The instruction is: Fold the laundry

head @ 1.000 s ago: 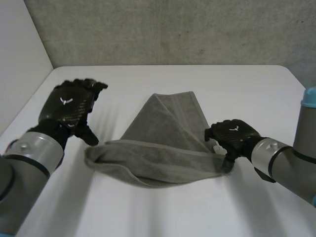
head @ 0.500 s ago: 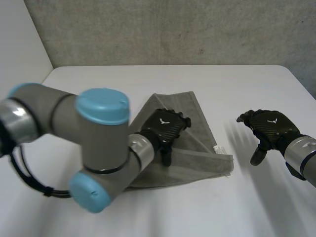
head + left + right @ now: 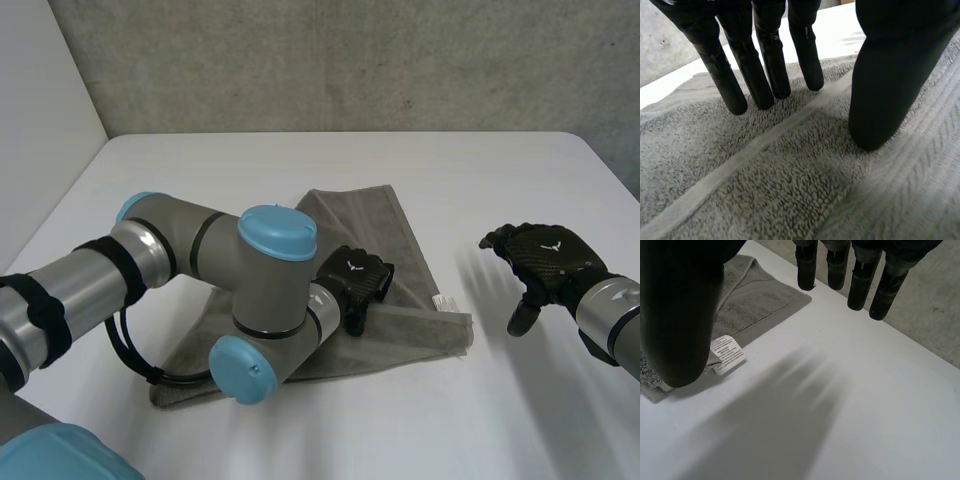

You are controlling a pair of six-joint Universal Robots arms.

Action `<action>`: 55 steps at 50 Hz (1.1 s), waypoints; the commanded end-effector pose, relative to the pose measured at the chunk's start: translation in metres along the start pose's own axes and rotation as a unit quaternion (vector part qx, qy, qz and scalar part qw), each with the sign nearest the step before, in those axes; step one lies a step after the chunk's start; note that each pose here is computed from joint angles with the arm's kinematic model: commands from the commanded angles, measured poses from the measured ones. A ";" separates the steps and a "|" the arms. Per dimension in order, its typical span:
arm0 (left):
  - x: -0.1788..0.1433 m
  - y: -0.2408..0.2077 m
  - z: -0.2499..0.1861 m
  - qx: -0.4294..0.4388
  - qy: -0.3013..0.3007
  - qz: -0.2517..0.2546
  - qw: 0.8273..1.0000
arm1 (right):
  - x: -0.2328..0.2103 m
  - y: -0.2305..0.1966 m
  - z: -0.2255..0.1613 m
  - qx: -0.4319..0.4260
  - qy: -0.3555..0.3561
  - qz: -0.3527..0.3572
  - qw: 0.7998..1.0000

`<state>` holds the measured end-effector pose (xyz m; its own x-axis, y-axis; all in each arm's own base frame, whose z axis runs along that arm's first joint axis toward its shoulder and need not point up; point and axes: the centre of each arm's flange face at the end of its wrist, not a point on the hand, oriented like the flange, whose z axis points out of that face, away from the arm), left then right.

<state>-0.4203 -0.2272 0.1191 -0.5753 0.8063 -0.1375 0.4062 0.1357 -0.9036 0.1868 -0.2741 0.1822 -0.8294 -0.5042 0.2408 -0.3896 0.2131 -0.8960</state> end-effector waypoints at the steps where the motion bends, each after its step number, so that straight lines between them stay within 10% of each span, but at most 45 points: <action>1: 0.000 0.001 0.000 -0.007 0.002 0.003 1.000 | 0.000 0.000 0.000 0.000 0.001 0.000 1.000; 24: -0.028 -0.025 -0.004 0.018 -0.081 0.023 0.996 | -0.001 0.001 0.000 -0.001 -0.001 -0.001 1.000; 40: -0.287 -0.016 -0.083 0.001 -0.452 -0.075 0.889 | -0.006 0.004 -0.001 -0.007 -0.008 -0.001 1.000; 55: -0.321 0.044 -0.098 -0.033 -0.497 -0.091 0.862 | -0.009 0.011 0.000 -0.019 -0.013 0.002 1.000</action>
<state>-0.1472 -0.4261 0.1737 -0.9460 -0.1199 -0.3013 0.2590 0.2798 -0.9245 0.1896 -0.2677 0.1728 -0.8220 -0.5212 0.2297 -0.3986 0.2384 -0.8856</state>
